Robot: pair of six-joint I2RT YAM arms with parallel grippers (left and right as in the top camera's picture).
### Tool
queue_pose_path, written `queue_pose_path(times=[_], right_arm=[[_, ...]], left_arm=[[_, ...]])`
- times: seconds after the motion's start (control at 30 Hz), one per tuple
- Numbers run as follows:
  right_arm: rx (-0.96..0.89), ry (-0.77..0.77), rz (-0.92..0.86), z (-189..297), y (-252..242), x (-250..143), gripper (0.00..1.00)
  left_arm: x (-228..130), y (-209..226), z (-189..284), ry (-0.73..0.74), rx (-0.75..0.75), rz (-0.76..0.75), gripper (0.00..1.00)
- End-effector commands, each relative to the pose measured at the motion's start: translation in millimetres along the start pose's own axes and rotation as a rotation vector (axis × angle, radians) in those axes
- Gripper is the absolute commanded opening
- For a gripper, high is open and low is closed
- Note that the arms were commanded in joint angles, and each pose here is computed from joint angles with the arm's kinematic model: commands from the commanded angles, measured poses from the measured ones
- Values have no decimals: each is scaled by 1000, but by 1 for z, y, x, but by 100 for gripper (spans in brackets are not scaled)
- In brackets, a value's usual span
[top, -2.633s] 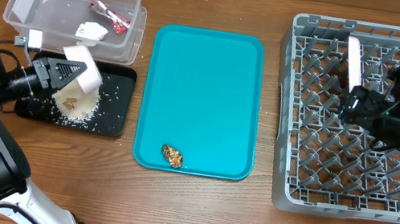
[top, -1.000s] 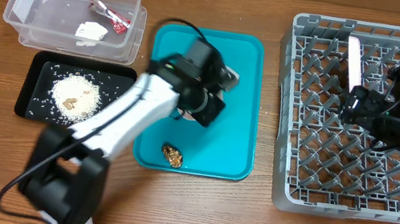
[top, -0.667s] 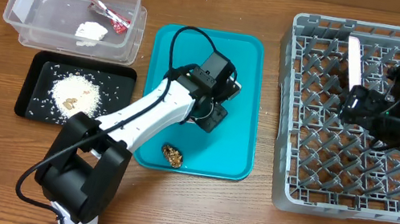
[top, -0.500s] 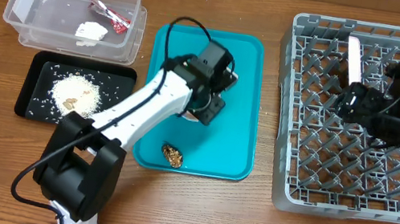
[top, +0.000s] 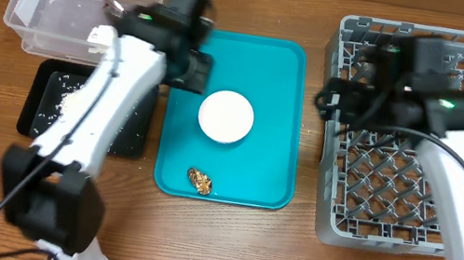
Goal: Sort waste into correct bins and load items into the dishwasher
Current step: 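Bring the emptied bowl back and set it on the teal tray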
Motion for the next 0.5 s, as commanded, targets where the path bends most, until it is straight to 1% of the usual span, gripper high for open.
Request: queue_pose_path(times=[0.0,0.07,0.17,0.27,0.47], right_arm=[[19,75,35,-33,23,-6,92],[16,110,26,-53,30,-9,91],[1,161,-21,-81,37,-15,85],[-12,217,-36,-108,43,-23,83],[-32,274,-40,-146,50,-36,76]], left_arm=[[-4,37,58,-122,46,138,56],[-13,58,72,-130,66,196,56],[-28,84,86,-121,96,275,56],[-39,103,92,-104,116,334,56],[-43,115,92,-102,129,370,56]])
Point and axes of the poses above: each gripper's point midway between its finger pads, its own z axis back along the fingers, its own y axis along the line the jaws close on, x = y × z, the point moved 6 cm from there along z, back along the fingers, and after that the axes turned 8 degrees about -z, right-handed, at the moved point
